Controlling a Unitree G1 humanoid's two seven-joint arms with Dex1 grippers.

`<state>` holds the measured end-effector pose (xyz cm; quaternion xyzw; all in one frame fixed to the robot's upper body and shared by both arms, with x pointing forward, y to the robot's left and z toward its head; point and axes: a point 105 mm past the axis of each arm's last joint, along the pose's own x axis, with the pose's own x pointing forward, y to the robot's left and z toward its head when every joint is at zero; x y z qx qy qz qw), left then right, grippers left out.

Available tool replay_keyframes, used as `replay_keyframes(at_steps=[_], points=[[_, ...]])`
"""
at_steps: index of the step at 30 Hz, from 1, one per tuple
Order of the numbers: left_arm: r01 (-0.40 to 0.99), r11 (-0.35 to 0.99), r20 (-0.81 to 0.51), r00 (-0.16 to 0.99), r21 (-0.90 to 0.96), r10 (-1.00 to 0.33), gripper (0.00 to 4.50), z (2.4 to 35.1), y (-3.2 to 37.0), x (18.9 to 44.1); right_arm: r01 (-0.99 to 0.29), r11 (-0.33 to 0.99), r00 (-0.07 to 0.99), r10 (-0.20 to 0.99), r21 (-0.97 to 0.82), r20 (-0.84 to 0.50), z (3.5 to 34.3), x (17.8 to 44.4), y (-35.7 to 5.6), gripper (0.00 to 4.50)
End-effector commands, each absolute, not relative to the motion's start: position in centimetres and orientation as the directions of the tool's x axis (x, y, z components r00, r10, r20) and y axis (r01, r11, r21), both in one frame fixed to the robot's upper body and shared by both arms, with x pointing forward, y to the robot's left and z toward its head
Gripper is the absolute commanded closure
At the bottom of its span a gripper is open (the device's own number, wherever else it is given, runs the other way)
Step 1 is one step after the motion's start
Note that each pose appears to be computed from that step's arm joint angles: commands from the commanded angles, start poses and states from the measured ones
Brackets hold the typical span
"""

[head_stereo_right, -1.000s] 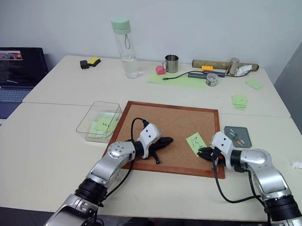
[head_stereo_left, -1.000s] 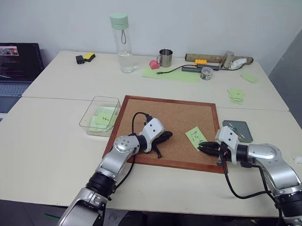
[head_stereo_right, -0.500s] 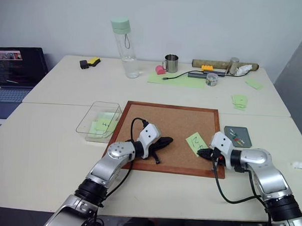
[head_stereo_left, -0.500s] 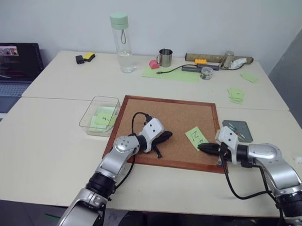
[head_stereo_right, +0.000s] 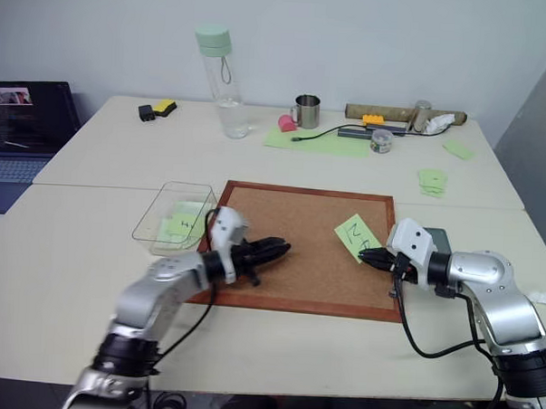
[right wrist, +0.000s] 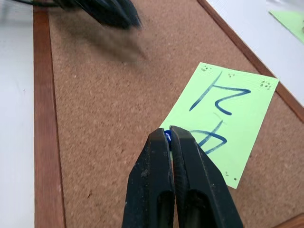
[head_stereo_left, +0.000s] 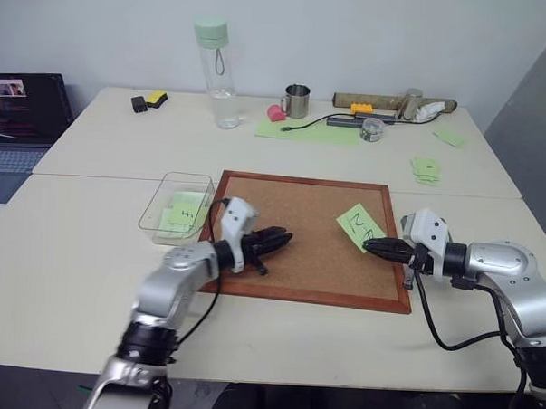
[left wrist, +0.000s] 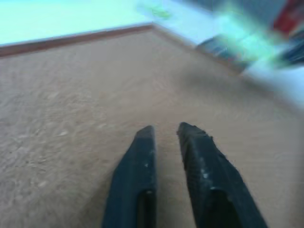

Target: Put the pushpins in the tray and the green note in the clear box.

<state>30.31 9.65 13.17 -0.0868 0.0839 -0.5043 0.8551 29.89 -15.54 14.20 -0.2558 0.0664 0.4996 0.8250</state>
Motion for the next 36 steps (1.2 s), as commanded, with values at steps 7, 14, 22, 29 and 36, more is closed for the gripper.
replay_keyframes(at_steps=[7, 14, 22, 29, 36], points=[[0.763, 0.379, 0.066, 0.480, -0.524, -0.875, 1.52, 13.2, 6.7, 29.9, -0.817, 0.301, 0.480, 0.828, -0.492, -0.289, 17.3, 29.6, -13.7, 4.50], [0.762, 0.281, 0.173, 0.455, -0.584, -0.874, 1.23, 15.0, 2.3, 31.0, -0.806, 0.213, 0.433, 0.848, -0.553, -0.306, 17.9, 28.9, -12.3, 4.50], [0.762, 0.247, 0.197, 0.438, -0.598, -0.877, 1.63, 15.7, 0.5, 32.2, -0.801, 0.169, 0.408, 0.856, -0.575, -0.317, 18.1, 28.6, -11.4, 4.50], [0.776, 0.251, 0.183, 0.423, -0.578, -0.887, 2.95, 15.5, 0.2, 32.3, -0.797, 0.164, 0.405, 0.859, -0.582, -0.312, 18.4, 28.6, -11.1, 4.50], [0.778, 0.286, 0.158, 0.439, -0.560, -0.884, 4.28, 15.1, 0.3, 32.4, -0.791, 0.159, 0.406, 0.859, -0.591, -0.312, 18.5, 28.7, -11.0, 4.50]])
